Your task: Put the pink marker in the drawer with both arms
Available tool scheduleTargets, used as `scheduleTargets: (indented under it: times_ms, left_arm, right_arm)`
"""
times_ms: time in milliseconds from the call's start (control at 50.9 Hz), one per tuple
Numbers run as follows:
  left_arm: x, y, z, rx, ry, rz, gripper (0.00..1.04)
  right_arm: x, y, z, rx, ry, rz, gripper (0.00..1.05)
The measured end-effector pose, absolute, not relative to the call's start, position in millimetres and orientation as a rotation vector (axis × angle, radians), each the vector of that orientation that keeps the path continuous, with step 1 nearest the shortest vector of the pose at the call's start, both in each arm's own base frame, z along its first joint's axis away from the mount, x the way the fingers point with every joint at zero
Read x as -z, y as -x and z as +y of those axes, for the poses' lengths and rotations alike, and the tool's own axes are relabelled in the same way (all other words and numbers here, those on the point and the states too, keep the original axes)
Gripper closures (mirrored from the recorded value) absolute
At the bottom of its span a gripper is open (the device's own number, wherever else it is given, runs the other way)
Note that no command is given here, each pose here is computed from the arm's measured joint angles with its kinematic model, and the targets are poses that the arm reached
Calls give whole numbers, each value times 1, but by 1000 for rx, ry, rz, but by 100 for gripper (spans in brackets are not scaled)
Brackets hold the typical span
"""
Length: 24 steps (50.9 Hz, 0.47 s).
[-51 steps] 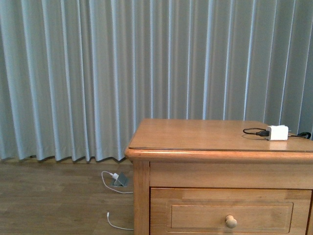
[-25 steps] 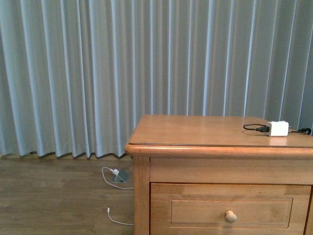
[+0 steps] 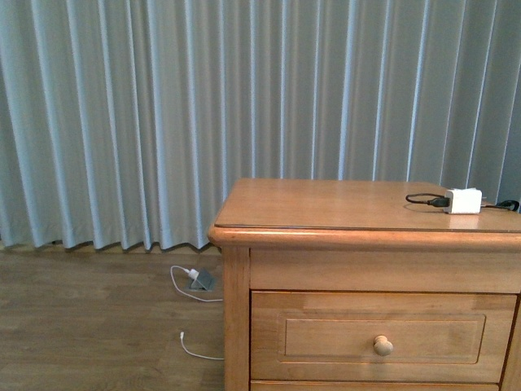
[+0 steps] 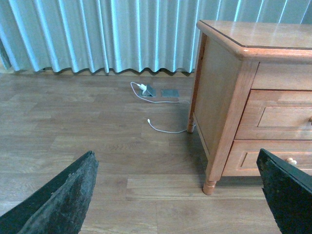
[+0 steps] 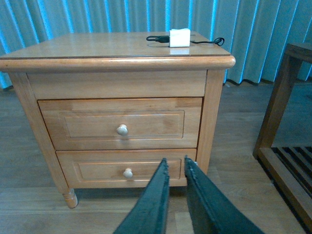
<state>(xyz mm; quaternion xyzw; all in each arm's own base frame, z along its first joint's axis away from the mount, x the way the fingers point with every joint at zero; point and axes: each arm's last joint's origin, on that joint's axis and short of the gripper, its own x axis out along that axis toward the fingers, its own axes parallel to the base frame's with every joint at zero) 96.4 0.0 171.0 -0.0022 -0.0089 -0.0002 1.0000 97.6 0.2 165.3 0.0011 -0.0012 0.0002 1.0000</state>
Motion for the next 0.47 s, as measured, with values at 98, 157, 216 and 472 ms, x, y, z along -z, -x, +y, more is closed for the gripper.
scheduleTargets:
  times_ms: [98, 157, 216, 472]
  left_arm:
    - [-171, -96, 0, 0, 4, -18, 6]
    - [-171, -96, 0, 0, 4, -18, 6]
    - [-171, -96, 0, 0, 4, -18, 6]
    - [-171, -96, 0, 0, 4, -18, 6]
  right_arm:
    - [-165, -98, 0, 0, -2, -2, 69]
    - [-165, -98, 0, 0, -2, -2, 58]
    - [-165, -98, 0, 0, -2, -2, 47]
    - [-165, -98, 0, 0, -3, -2, 7]
